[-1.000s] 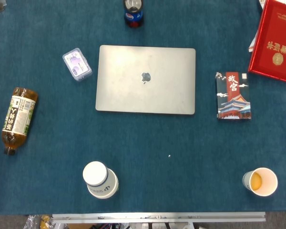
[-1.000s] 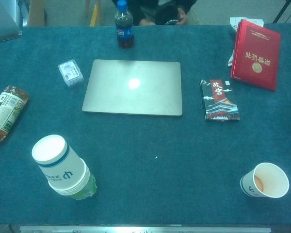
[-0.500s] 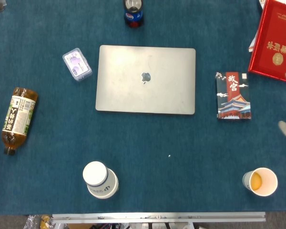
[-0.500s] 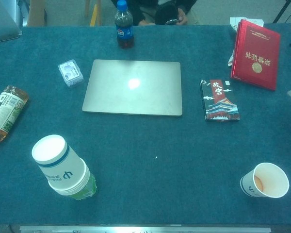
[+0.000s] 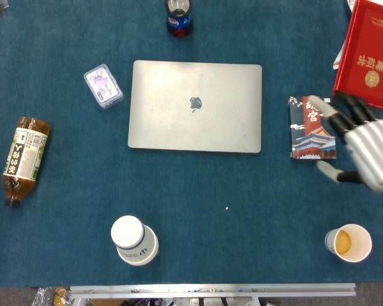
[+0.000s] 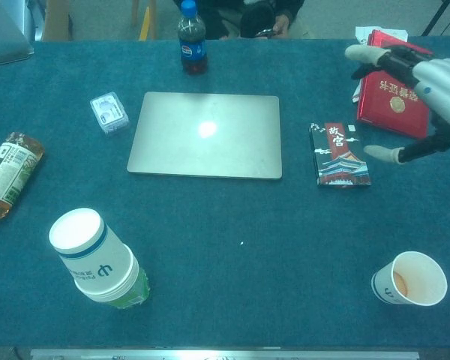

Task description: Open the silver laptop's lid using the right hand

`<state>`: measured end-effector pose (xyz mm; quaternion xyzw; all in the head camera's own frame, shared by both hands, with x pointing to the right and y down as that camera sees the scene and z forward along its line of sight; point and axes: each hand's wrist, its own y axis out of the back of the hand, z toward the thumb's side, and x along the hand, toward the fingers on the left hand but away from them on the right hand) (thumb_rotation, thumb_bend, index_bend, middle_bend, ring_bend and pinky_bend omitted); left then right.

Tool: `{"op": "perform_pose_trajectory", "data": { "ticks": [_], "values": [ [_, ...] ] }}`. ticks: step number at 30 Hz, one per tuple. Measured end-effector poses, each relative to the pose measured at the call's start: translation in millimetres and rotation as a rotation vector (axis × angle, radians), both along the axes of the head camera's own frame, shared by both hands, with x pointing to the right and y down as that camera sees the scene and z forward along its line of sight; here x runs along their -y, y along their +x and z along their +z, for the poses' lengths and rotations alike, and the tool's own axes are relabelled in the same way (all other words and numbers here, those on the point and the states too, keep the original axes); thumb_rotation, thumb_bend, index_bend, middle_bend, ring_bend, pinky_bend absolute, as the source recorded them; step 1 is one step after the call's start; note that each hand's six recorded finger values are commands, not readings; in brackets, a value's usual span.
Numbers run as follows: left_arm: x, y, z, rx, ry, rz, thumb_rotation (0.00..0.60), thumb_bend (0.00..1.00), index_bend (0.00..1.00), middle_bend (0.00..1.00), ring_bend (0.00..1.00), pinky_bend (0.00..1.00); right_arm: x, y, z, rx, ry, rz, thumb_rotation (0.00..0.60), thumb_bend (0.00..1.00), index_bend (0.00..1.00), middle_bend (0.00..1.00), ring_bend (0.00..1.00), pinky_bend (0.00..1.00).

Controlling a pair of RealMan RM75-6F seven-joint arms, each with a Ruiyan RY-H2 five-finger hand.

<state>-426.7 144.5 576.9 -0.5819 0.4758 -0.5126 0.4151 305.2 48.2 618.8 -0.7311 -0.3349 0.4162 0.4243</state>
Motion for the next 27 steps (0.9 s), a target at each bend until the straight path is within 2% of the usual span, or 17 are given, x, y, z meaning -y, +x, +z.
{"op": "perform_pose_trajectory", "data": {
  "ticks": [5,11,27],
  "values": [
    [0,1,-4,0.001,0.008,0.006,0.6,0.42,0.2,0.14,0.06,0.06,10,-32,16,-0.006,-0.039,-0.05,0.6,0.15,0.09,0.23,0.07,0.12],
    [-2,1,-5,-0.002,0.008,0.003,0.6,0.42,0.2,0.14,0.06,0.06,22,-67,32,-0.003,-0.06,-0.091,0.6,0.06,0.09,0.22,0.07,0.12],
    [-4,-1,-7,-0.004,0.011,0.014,0.6,0.42,0.2,0.14,0.06,0.06,38,-149,89,-0.076,-0.08,-0.156,0.6,0.1,0.09,0.18,0.03,0.09]
  ]
}}
